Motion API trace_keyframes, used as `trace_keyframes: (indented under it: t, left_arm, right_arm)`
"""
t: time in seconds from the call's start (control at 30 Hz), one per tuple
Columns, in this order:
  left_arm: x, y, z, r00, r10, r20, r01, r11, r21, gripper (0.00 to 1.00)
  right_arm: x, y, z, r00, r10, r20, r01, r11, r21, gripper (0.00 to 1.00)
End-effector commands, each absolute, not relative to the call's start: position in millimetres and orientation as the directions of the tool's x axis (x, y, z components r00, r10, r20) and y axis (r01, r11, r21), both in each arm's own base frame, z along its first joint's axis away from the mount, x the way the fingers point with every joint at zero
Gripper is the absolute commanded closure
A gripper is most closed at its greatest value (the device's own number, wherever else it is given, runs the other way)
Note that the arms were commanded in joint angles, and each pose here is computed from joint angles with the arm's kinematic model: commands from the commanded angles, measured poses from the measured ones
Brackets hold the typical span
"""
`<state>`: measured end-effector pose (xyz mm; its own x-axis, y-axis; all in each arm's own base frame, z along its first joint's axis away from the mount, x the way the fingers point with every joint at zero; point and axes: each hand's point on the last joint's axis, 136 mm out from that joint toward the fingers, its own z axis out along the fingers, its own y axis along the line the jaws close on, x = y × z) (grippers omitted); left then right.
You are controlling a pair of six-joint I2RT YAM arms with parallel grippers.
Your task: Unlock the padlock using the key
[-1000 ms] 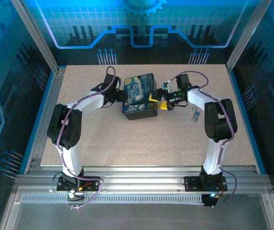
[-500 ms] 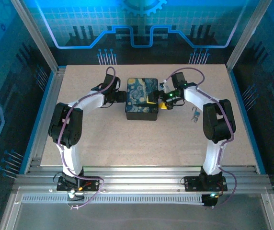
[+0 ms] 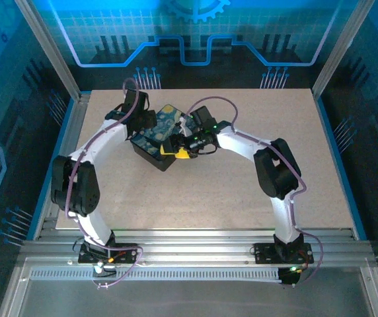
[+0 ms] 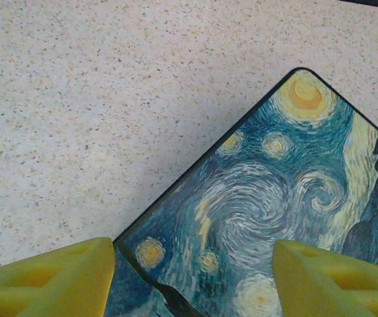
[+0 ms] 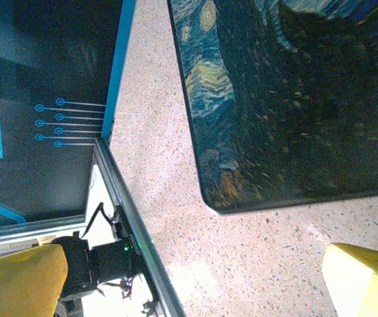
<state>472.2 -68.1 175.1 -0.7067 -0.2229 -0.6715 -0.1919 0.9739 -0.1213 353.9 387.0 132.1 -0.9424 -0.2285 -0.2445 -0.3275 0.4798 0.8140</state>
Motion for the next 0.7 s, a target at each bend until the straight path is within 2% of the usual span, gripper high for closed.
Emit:
trace_keyframes:
  t: [0.0,0.03,0.07,0.1,0.2,0.27,0.33,0.4,0.5,0.67]
  left_arm:
    - [459.6,-47.0,169.1,-0.697,-0.27,-0.664,-0.257,0.959,-0.12,0.32]
    - [458.3,-42.2,168.3,-0.681,-0.284,-0.675,-0.264,0.955,-0.136,0.23]
    - [456.5,-37.0,164.8,-0.669,-0.299,-0.68,-0.271,0.951,-0.151,0.06]
    - [455.4,-31.2,161.3,-0.649,-0.312,-0.693,-0.276,0.946,-0.167,0.01]
    - [447.2,-10.9,153.8,-0.573,-0.301,-0.763,-0.285,0.945,-0.159,0.01]
    - [434.8,5.3,149.1,-0.522,-0.256,-0.813,-0.309,0.946,-0.099,0.01]
    - [423.2,11.8,140.6,-0.51,-0.165,-0.844,-0.267,0.963,-0.027,0.01]
    - [412.9,17.7,129.1,-0.497,-0.109,-0.861,-0.245,0.969,0.018,0.01]
    - [399.9,37.0,104.3,-0.505,-0.165,-0.847,-0.308,0.951,-0.001,0.01]
    - [405.3,33.6,101.9,-0.457,-0.149,-0.877,-0.244,0.969,-0.038,0.01]
  right_arm:
    - [370.1,349.2,158.5,-0.938,-0.19,-0.289,-0.346,0.517,0.783,0.0]
    - [368.9,333.8,162.2,-0.932,-0.194,-0.307,-0.363,0.533,0.764,0.0]
    - [367.0,319.4,163.5,-0.925,-0.2,-0.324,-0.38,0.551,0.743,0.0]
    - [364.9,301.1,164.1,-0.912,-0.208,-0.352,-0.405,0.578,0.708,0.0]
    - [368.8,239.8,161.3,-0.885,-0.162,-0.437,-0.423,0.674,0.606,0.0]
    - [379.2,193.5,157.9,-0.859,-0.085,-0.504,-0.387,0.753,0.532,0.0]
    - [387.2,144.1,154.4,-0.795,-0.03,-0.606,-0.338,0.851,0.401,0.0]
    - [388.5,112.0,153.7,-0.702,-0.062,-0.709,-0.327,0.913,0.244,0.0]
    - [384.9,79.6,149.5,-0.611,-0.099,-0.785,-0.262,0.961,0.083,0.0]
    - [386.9,44.6,126.0,-0.546,-0.054,-0.836,-0.125,0.992,0.018,0.0]
